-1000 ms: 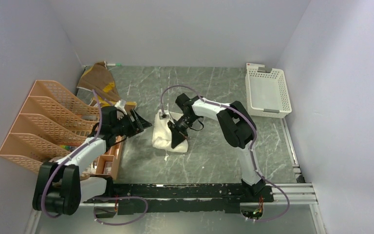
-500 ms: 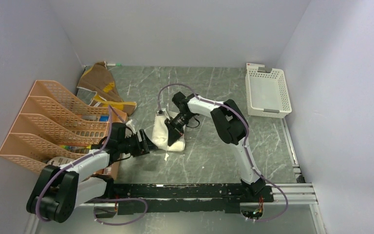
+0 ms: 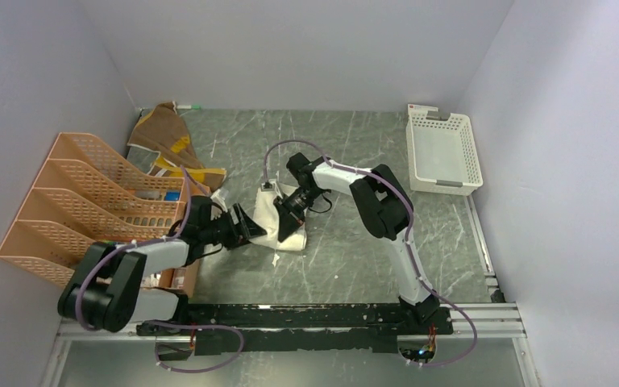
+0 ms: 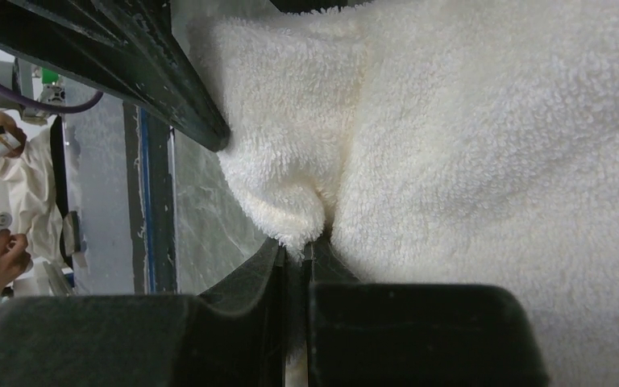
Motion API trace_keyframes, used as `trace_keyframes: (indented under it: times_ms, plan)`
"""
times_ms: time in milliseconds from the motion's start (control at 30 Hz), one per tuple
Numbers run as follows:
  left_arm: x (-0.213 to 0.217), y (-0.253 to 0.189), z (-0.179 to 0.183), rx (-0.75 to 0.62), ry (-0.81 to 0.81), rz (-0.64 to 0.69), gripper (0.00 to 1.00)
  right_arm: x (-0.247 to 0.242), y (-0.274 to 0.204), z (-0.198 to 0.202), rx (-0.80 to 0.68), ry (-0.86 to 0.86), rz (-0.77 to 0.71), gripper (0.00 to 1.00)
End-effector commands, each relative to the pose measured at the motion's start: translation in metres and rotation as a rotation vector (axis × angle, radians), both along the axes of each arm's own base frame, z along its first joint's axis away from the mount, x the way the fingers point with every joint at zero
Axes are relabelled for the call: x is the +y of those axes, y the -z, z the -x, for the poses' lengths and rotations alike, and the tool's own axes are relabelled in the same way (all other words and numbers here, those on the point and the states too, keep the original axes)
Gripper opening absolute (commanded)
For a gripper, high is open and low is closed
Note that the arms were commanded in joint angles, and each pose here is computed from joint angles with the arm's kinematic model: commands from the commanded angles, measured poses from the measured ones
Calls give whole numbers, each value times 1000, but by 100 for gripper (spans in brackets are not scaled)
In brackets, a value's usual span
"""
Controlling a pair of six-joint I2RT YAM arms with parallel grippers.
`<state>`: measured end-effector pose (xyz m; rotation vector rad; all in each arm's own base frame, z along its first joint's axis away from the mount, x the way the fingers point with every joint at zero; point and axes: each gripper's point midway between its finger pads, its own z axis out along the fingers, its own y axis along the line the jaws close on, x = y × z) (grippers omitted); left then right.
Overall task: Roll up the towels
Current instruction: Roll the towel at the center of the board.
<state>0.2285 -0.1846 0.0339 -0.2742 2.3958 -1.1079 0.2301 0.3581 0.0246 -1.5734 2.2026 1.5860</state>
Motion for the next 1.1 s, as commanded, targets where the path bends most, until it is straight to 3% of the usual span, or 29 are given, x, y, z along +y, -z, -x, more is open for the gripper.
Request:
trace_keyframes:
  times_ms: [0, 67, 133, 167, 200, 267, 367, 500, 533, 567, 600, 700, 767, 800, 867, 900, 1067]
  plan:
    - [-6, 13, -5, 26, 8, 13, 76, -1, 11, -12, -73, 15, 19, 0]
    - [-9, 20, -2, 45, 30, 20, 59, 1, 10, -15, -82, 27, 22, 0]
    - [-12, 26, 2, 59, 48, 38, 32, 2, 12, -22, -99, 53, 49, 0]
    - [-14, 28, 4, 71, 56, 50, 12, 2, 11, -26, -115, 63, 61, 13]
    - [-15, 30, 6, 81, 60, 59, 7, 2, 10, -31, -144, 80, 74, 26]
    - [-16, 33, 9, 97, 65, 68, 7, -2, 3, -49, -247, 146, 128, 33]
    - [-14, 33, 8, 105, 57, 47, 7, -32, -22, -116, -533, 425, 323, 40]
    - [-11, 27, 1, 88, 55, 9, 7, -84, -124, -177, -915, 782, 403, 47]
    - [-10, 25, 0, 84, 56, 3, 7, -94, -149, -183, -987, 867, 380, 79]
    - [-10, 24, -1, 79, 57, -4, 7, -106, -169, -185, -1042, 955, 350, 97]
    - [-9, 22, -2, 78, 55, -10, 7, -119, -174, -182, -1078, 1022, 338, 100]
    - [-9, 19, -5, 74, 42, -14, 7, -122, -158, -167, -1066, 948, 349, 100]
    - [-9, 20, -8, 89, 35, -15, 7, -91, -136, -130, -1116, 815, 437, 80]
    - [-10, 20, -9, 96, 35, -10, 7, -74, -132, -106, -1263, 737, 452, 78]
    - [-13, 23, -10, 120, 41, 6, 7, -65, -125, -62, -1544, 646, 438, 89]
    - [-14, 24, -10, 132, 45, 13, 7, -61, -125, -47, -1592, 625, 387, 94]
    - [-18, 27, -15, 146, 48, 29, 7, -52, -101, -14, -1497, 545, 347, 97]
